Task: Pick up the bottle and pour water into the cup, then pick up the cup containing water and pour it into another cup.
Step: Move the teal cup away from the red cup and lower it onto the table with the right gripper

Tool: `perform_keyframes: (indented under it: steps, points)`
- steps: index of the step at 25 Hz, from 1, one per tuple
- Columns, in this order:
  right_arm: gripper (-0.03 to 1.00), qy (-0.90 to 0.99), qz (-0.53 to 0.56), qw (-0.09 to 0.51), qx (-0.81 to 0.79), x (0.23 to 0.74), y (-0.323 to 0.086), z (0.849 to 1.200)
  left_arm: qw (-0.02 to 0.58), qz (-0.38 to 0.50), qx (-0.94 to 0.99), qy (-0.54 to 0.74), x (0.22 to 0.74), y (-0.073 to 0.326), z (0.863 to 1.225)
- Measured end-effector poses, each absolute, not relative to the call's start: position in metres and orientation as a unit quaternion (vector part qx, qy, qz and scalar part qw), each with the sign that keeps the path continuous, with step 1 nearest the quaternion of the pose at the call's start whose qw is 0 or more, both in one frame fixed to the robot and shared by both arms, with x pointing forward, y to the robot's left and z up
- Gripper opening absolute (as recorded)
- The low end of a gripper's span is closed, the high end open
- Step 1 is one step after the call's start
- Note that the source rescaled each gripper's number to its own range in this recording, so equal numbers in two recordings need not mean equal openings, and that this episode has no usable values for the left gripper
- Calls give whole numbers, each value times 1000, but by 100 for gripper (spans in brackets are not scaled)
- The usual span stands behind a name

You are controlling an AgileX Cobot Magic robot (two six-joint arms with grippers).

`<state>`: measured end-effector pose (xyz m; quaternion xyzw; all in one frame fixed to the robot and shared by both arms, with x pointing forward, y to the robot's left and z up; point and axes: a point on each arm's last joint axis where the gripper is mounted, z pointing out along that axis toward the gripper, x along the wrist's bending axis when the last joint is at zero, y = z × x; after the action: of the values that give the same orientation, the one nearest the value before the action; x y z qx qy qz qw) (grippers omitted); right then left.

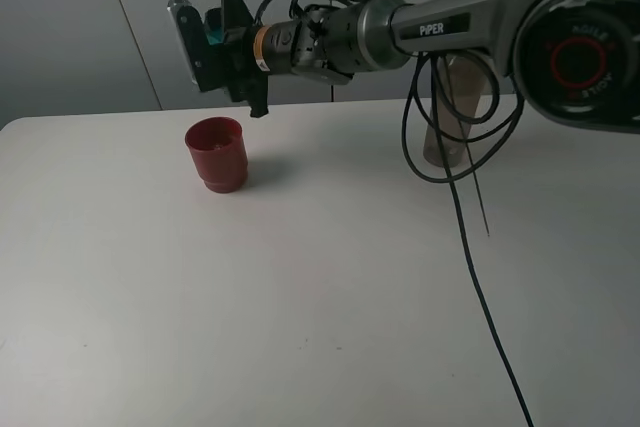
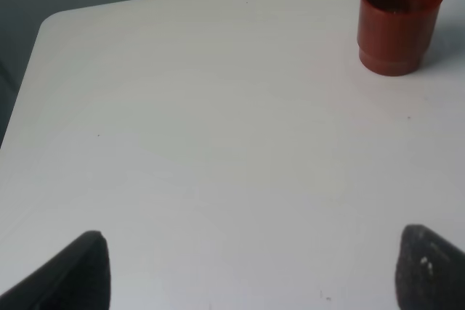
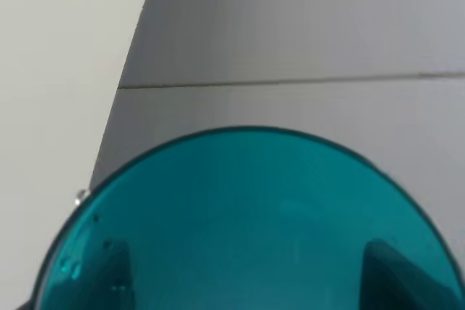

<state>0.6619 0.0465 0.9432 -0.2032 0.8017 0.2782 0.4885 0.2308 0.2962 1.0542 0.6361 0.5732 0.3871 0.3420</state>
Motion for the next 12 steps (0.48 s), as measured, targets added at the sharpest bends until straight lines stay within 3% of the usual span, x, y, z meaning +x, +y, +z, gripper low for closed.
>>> perform_keyframes:
  steps: [6,12]
  points:
    - [9,838,359,409,36,646,27,978,342,387,636,573,231,296,1054]
    - [9,842,388,346,144,604,-7,999,342,387,635,574,231,296,1054]
